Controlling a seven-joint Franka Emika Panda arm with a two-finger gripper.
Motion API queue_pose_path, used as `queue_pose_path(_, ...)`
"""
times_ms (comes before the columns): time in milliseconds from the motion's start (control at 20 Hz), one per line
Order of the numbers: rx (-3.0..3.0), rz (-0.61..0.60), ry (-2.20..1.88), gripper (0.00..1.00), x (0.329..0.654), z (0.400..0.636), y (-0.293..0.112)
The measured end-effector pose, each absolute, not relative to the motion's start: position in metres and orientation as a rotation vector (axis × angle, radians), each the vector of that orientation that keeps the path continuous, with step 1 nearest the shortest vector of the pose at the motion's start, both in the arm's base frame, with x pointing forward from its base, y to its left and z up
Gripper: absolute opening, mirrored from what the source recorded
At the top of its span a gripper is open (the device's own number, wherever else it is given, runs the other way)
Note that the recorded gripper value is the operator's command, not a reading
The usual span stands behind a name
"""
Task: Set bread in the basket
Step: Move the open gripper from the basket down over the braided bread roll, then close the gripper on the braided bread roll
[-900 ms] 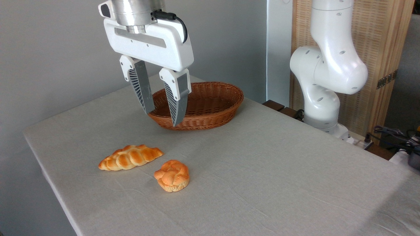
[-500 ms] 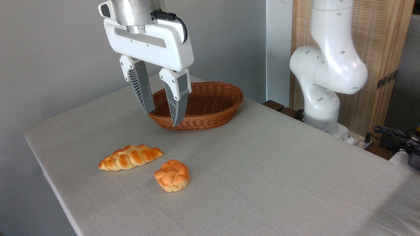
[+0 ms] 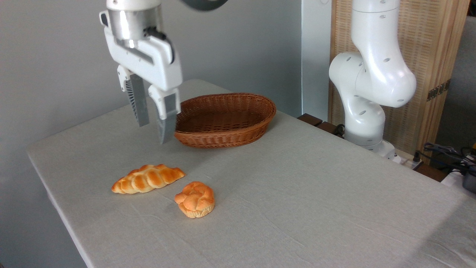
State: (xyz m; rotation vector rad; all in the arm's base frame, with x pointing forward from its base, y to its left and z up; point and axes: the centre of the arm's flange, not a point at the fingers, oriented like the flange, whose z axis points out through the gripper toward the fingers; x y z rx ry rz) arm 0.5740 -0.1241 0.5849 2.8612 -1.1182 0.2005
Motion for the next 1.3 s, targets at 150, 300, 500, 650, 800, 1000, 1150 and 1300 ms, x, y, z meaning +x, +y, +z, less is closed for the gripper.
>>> queue_pose_path(150,2.82,0.245,-1.201,1.0,0.575,0.546,-0.166)
queue_pose_path(300,2.799,0.253,-1.249,1.0,0.576,0.512,-0.176)
queue_pose_path(500,2.674,0.197,-1.513,1.0,0.571,0.475,-0.18)
queue_pose_path(650,2.593,0.151,-1.634,1.0,0.57,0.445,-0.188)
queue_pose_path(800,2.579,0.227,-1.66,1.0,0.576,0.418,-0.198)
queue_pose_path(1000,2.564,0.265,-1.674,0.75,0.578,0.398,-0.208)
queue_pose_path(1150,2.558,0.265,-1.679,0.51,0.578,0.396,-0.211)
queue_pose_path(1300,2.558,0.265,-1.678,0.47,0.578,0.396,-0.211)
